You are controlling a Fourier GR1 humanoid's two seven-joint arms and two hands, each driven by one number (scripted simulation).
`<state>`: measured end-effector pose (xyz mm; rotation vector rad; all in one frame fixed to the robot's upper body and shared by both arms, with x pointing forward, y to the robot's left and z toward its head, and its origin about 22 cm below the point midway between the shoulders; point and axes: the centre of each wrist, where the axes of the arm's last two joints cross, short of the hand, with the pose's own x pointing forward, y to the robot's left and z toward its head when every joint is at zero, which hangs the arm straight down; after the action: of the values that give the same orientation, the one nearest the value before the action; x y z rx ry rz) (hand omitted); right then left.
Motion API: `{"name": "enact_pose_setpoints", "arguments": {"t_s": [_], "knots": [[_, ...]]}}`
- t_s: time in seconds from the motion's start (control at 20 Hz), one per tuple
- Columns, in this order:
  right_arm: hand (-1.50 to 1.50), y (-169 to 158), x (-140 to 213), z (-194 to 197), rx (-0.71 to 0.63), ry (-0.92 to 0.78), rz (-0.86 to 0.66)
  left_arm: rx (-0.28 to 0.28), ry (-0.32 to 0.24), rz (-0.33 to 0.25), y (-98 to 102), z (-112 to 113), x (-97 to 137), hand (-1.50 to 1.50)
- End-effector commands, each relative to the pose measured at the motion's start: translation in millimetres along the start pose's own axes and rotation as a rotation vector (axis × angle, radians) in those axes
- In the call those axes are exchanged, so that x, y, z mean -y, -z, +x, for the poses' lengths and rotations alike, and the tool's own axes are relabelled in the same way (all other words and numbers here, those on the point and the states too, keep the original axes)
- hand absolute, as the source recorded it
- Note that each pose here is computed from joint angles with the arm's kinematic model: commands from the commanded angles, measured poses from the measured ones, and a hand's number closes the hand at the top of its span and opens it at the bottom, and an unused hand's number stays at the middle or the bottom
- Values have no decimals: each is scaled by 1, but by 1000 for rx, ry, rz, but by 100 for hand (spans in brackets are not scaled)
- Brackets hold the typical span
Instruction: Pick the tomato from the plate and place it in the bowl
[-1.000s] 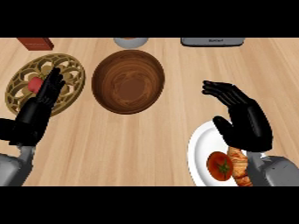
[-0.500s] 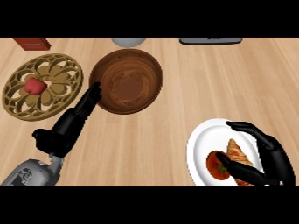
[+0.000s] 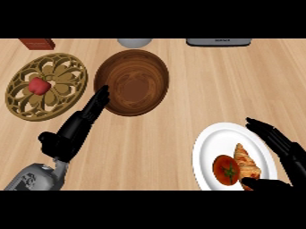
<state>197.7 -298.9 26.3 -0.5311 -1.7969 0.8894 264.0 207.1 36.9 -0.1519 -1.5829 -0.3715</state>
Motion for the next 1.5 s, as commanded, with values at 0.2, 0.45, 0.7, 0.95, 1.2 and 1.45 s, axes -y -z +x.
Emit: {"name": "enact_pose_setpoints", "arguments": {"t_s": [0.2,0.45,0.7,0.95,1.2,1.45], "knots": [[-150,-12,38,21,-258,-317,510,1,-8,5,7,8,-2,0],[-150,9,37,91,-331,-326,592,13,14,-16,-1,-16,8,0],[-150,18,34,130,-377,-327,641,-5,-7,1,4,-12,-1,0],[-150,28,15,127,-413,-341,668,7,-3,-22,0,1,-9,0],[-150,22,-6,142,-380,-371,607,-7,-18,1,14,-2,8,0],[-150,15,-24,131,-353,-383,549,10,-22,-8,12,-16,-11,0]]}}
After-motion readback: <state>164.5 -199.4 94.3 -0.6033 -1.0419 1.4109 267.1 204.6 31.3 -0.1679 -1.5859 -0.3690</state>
